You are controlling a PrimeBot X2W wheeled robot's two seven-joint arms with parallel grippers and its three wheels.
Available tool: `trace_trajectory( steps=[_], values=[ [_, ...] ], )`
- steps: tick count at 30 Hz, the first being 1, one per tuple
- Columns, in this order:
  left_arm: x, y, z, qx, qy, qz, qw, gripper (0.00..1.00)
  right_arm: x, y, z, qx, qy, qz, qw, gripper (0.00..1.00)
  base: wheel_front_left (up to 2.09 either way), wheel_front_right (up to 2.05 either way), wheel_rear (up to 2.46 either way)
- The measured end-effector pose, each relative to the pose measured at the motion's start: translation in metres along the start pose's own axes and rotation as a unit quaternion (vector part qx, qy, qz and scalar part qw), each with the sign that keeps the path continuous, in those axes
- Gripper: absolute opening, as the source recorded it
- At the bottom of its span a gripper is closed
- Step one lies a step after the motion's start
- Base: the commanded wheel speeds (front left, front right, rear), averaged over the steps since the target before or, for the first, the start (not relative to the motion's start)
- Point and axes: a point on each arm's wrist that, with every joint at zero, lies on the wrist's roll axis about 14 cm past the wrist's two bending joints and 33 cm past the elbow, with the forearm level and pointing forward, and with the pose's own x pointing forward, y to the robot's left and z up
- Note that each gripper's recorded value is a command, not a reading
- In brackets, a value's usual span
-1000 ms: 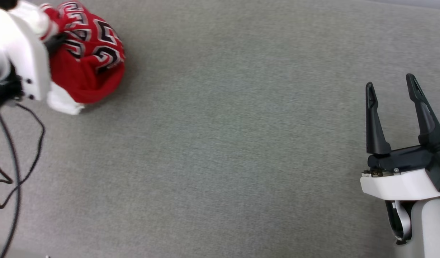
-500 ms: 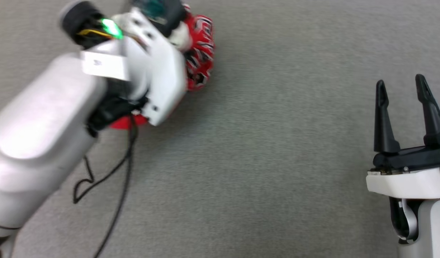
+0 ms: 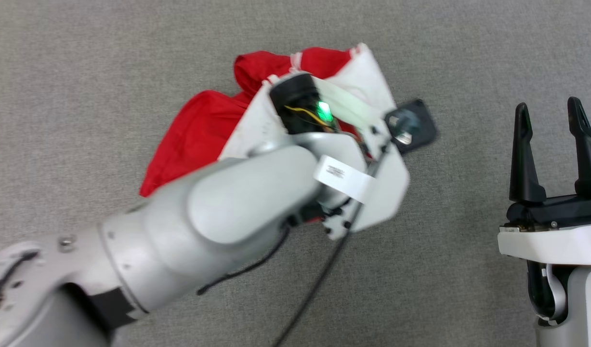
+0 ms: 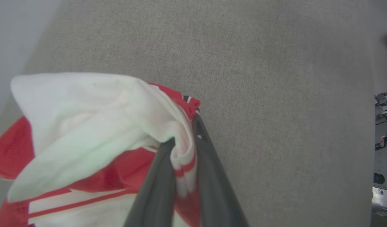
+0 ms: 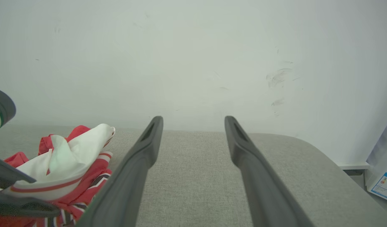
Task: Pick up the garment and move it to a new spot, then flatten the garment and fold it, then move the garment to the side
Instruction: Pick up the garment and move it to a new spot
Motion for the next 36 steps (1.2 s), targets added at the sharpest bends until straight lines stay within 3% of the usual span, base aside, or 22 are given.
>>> trace_trajectory(
  steps=[3, 8, 14, 15, 16, 22, 29, 36],
  values=[
    [0.015, -0.021, 0.003, 0.015, 0.01, -0.021, 1.0, 0.0, 0.0, -0.004, -0.003, -0.002, 0.004, -0.005, 1.0, 1.0, 0.0, 0.0, 0.0],
    [0.036, -0.084, -0.032, 0.009, 0.07, -0.085, 0.994, 0.0, 0.001, -0.005, -0.008, -0.001, 0.009, -0.007, 1.0, 1.0, 0.0, 0.0, 0.0],
    [0.037, -0.106, -0.041, -0.002, 0.082, -0.107, 0.991, 0.0, 0.003, -0.005, -0.007, -0.003, 0.007, -0.006, 1.0, 1.0, 0.0, 0.0, 0.0],
    [0.036, -0.105, -0.04, 0.0, 0.076, -0.102, 0.992, 0.41, 0.003, -0.004, -0.007, -0.004, 0.007, -0.005, 1.0, 1.0, 0.0, 0.0, 0.0],
    [0.036, -0.104, -0.037, 0.0, 0.067, -0.098, 0.993, 1.0, 0.003, -0.003, -0.006, -0.004, 0.005, -0.004, 1.0, 1.0, 0.0, 0.0, 0.0],
    [0.023, -0.1, -0.002, 0.001, -0.024, -0.069, 0.997, 1.0, -0.004, 0.003, 0.005, -0.003, -0.002, 0.005, 1.0, 1.0, 0.0, 0.0, 0.0],
    [-0.01, -0.078, 0.033, 0.005, -0.134, -0.004, 0.991, 1.0, -0.019, 0.01, 0.021, -0.001, -0.013, 0.013, 1.0, 1.0, 0.0, 0.0, 0.0],
    [-0.066, -0.033, 0.045, -0.043, -0.227, 0.134, 0.964, 1.0, -0.032, 0.023, 0.035, 0.004, -0.025, 0.031, 0.999, 1.0, 0.0, 0.0, 0.0]
  ],
)
